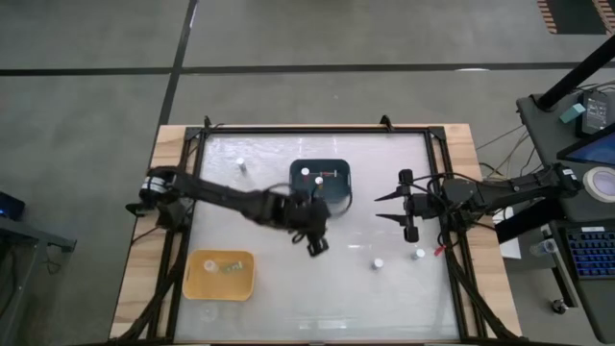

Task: Pick and place medicine bottles into bin by pill shape (circle, oval)
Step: Put the green capsule bottle into the blue bin

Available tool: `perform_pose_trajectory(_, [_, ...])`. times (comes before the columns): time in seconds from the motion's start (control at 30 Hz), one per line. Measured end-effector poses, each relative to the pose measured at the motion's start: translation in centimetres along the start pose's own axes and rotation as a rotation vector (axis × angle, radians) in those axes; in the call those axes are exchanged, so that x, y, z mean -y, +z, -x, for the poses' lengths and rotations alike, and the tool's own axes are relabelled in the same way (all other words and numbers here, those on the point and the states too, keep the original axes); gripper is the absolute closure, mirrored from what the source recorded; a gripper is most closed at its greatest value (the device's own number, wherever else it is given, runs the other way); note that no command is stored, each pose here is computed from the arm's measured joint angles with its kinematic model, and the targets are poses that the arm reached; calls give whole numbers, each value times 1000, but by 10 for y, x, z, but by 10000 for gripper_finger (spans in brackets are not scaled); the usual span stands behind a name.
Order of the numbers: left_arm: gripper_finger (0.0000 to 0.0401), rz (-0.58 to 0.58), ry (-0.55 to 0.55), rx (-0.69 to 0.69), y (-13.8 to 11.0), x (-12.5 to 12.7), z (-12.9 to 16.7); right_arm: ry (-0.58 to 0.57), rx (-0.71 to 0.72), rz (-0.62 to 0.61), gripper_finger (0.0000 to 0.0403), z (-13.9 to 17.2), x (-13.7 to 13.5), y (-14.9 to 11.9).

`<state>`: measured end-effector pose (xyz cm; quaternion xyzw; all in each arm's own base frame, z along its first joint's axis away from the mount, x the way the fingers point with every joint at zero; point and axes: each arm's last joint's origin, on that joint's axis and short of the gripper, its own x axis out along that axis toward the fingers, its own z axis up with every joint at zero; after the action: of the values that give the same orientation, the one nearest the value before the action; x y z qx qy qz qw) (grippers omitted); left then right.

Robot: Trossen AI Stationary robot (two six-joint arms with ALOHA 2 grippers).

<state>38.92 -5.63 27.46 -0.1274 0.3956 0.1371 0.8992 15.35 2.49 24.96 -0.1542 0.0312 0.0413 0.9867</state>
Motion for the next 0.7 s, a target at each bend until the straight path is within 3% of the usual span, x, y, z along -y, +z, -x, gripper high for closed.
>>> perform_pose_trajectory(0.3, [291, 15, 82, 2, 22, -53, -10, 0, -1, 7, 232, 0, 0, 0])
perform_pose_trajectory(0.7, [290, 129, 197, -49, 27, -112, -21, 1, -1, 15, 232, 0, 0, 0])
